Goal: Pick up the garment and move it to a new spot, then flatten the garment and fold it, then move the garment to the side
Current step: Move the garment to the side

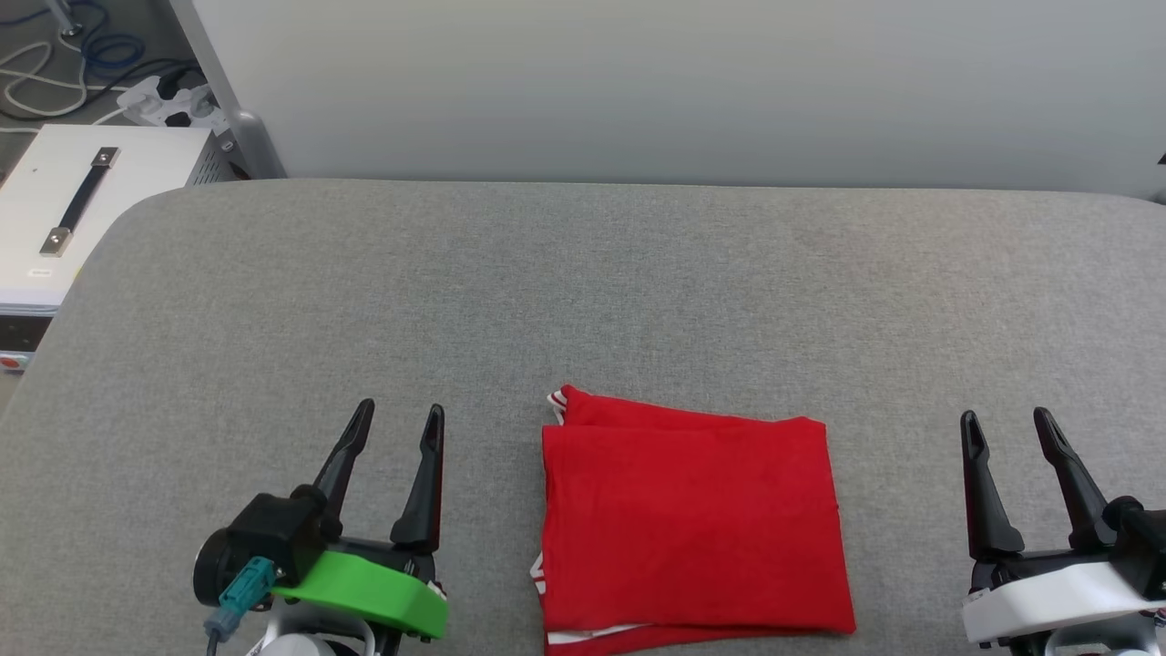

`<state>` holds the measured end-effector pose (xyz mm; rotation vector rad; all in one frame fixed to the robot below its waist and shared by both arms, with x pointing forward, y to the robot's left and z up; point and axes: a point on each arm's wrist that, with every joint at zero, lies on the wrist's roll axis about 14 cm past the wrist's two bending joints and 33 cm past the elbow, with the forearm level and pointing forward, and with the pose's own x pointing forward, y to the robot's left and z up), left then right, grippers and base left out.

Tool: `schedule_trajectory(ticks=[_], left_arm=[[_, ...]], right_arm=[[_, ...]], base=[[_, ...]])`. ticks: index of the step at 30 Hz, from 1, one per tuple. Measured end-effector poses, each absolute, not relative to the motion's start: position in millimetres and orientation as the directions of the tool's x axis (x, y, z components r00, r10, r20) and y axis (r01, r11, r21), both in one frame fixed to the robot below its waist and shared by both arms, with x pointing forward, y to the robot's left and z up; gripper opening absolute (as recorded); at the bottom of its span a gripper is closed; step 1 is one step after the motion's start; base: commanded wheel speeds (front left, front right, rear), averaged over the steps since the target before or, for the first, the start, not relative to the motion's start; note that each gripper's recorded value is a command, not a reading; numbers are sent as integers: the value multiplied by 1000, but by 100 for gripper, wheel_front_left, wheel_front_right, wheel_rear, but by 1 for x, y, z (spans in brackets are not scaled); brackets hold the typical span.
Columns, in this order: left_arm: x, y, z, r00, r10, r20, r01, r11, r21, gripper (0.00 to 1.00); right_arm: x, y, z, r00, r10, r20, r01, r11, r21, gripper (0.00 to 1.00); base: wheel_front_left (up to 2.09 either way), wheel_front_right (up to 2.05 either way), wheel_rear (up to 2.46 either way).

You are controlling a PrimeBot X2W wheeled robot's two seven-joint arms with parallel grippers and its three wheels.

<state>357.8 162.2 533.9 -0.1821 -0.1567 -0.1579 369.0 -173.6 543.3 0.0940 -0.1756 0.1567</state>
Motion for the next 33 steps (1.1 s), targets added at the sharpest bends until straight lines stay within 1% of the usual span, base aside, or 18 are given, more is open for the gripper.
schedule_trajectory(ticks=[16,18,20,22,24,25,26,27,30,33], left_arm=[[355,160,528,978,-146,151,169,974,-154,100],[355,161,527,979,-145,147,167,974,-155,100],[356,161,525,979,-144,142,165,974,-156,100],[356,162,523,981,-142,136,163,974,-156,100],[358,162,521,982,-141,128,160,975,-157,100],[358,162,519,982,-140,124,159,975,-158,100],[359,163,518,983,-140,119,158,975,-158,100],[360,163,515,984,-138,109,155,975,-160,100],[363,162,510,986,-140,95,154,975,-162,100],[366,162,507,986,-142,84,154,975,-162,100]], right_arm=[[371,-168,532,975,165,150,-179,980,82,100],[371,-166,529,974,179,140,-190,979,70,100],[372,-163,523,976,192,101,-200,977,76,100],[373,-156,506,975,220,-10,-218,970,105,100],[372,-150,488,956,260,-138,-247,963,107,100],[371,-149,480,941,271,-202,-249,960,130,100],[370,-146,472,918,290,-272,-260,955,142,100],[367,-143,460,869,315,-383,-273,949,160,100],[368,-134,452,792,356,-496,-275,933,231,100],[367,-132,441,707,361,-608,-284,932,225,100]], base=[[0,0,0],[0,0,0],[0,0,0],[0,0,0],[0,0,0],[0,0,0],[0,0,0],[0,0,0],[0,0,0],[0,0,0]])
